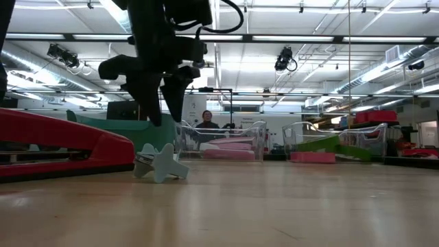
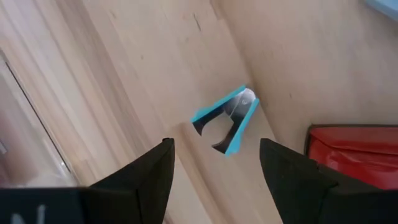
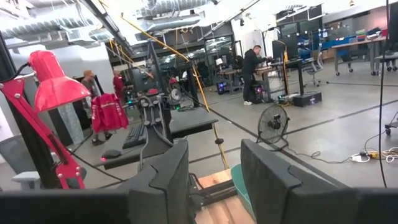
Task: Pick and place Stapler, Stapler remover, tape
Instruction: Put the sky blue staple remover into the blue bin
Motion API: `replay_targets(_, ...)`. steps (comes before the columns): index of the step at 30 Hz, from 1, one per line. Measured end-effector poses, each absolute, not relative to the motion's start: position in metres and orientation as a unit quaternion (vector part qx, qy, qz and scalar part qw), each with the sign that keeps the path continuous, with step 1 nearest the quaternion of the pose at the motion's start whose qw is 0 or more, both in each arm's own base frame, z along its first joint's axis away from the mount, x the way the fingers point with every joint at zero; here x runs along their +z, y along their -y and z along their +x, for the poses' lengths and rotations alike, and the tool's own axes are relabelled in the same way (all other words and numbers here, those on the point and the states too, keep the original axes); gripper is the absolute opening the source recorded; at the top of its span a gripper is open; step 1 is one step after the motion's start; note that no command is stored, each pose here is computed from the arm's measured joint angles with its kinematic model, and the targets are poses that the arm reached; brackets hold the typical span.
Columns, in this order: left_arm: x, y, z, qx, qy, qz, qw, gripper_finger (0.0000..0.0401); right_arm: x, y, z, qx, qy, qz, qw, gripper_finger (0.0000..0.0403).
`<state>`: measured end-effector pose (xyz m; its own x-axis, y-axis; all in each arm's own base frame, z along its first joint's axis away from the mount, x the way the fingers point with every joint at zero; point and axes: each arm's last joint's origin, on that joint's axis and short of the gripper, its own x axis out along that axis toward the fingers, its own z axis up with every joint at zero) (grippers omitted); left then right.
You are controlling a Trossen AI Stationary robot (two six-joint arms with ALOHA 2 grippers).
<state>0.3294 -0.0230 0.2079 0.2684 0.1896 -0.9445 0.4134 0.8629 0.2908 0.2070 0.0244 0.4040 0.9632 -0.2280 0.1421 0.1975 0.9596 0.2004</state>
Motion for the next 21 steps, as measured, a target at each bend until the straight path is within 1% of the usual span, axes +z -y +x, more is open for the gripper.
replay_targets(5, 0.207, 0.022, 0.330, -0.058, -0.598, 0.255, 0.758, 0.0238, 0.404, -0.026, 0.207, -0.089, 0.081, 0.093, 0.988, 0.0146)
replay_targets(7, 0.200, 0.022, 0.328, -0.057, -0.596, 0.255, 0.759, 0.0238, 0.404, -0.026, 0.207, -0.083, 0.081, 0.092, 0.989, 0.0146)
replay_targets(12, 0.185, 0.022, 0.321, -0.045, -0.607, 0.273, 0.745, 0.0238, 0.404, -0.026, 0.207, -0.081, 0.081, 0.092, 0.989, 0.0146)
replay_targets(21, 0.165, 0.025, 0.311, -0.060, -0.611, 0.270, 0.742, 0.0238, 0.404, -0.026, 0.207, -0.081, 0.081, 0.092, 0.989, 0.0146)
